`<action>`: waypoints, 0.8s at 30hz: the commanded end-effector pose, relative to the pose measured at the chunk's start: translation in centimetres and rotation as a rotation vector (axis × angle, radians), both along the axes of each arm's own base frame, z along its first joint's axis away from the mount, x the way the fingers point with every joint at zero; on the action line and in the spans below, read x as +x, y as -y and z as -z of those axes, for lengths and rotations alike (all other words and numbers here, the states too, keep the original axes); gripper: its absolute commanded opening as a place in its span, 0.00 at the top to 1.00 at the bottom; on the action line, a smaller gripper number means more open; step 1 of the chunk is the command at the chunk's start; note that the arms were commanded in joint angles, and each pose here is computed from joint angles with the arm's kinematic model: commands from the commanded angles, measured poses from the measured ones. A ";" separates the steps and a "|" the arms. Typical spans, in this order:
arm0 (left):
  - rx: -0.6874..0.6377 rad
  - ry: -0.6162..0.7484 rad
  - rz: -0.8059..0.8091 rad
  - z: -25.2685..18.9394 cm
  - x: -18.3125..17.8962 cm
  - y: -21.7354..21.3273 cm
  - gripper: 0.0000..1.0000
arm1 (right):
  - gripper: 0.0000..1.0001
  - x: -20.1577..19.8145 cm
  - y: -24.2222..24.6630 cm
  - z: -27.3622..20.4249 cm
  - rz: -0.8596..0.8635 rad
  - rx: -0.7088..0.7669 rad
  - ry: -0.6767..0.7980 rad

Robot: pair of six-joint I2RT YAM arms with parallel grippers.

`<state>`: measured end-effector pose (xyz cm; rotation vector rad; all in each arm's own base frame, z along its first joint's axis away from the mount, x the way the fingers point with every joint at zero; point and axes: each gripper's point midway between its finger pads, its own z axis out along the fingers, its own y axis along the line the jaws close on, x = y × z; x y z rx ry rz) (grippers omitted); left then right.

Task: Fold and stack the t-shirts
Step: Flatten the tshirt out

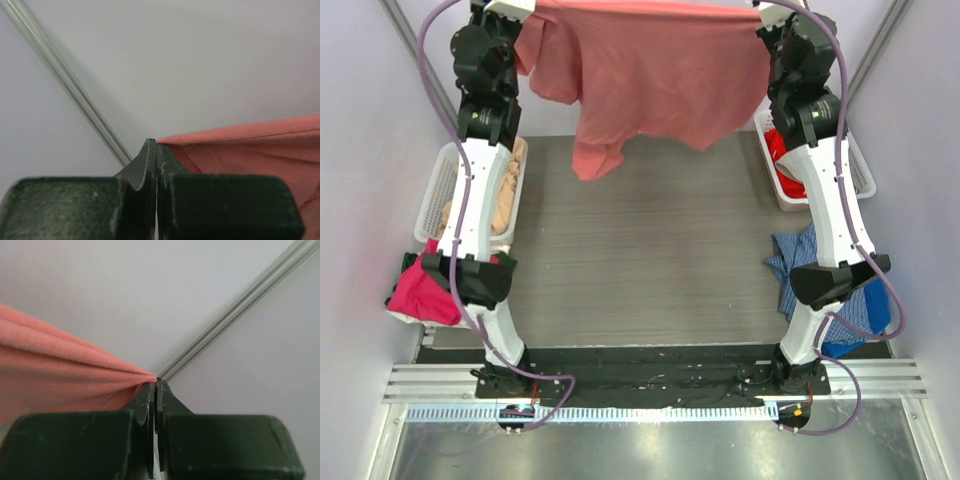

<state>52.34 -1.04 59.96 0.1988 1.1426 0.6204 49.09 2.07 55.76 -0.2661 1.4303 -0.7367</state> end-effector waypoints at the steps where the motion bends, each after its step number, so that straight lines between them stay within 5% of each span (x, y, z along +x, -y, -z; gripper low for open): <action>1: -0.147 0.273 -0.217 -7.7 -11.5 -8.5 1.00 | 0.99 -7.4 7.0 -4.9 0.235 0.068 0.131; 7: -0.119 0.071 -0.105 0.6 -12.0 -6.8 1.00 | 0.99 -8.2 6.5 3.7 0.188 0.048 -0.051; 18: -0.045 -0.511 0.124 23.2 -13.7 -2.6 1.00 | 0.99 -12.6 6.6 16.3 0.138 0.008 -0.329; 24: -0.053 -0.674 0.290 26.9 -16.8 0.3 1.00 | 0.99 -14.5 6.8 18.6 0.125 -0.010 -0.407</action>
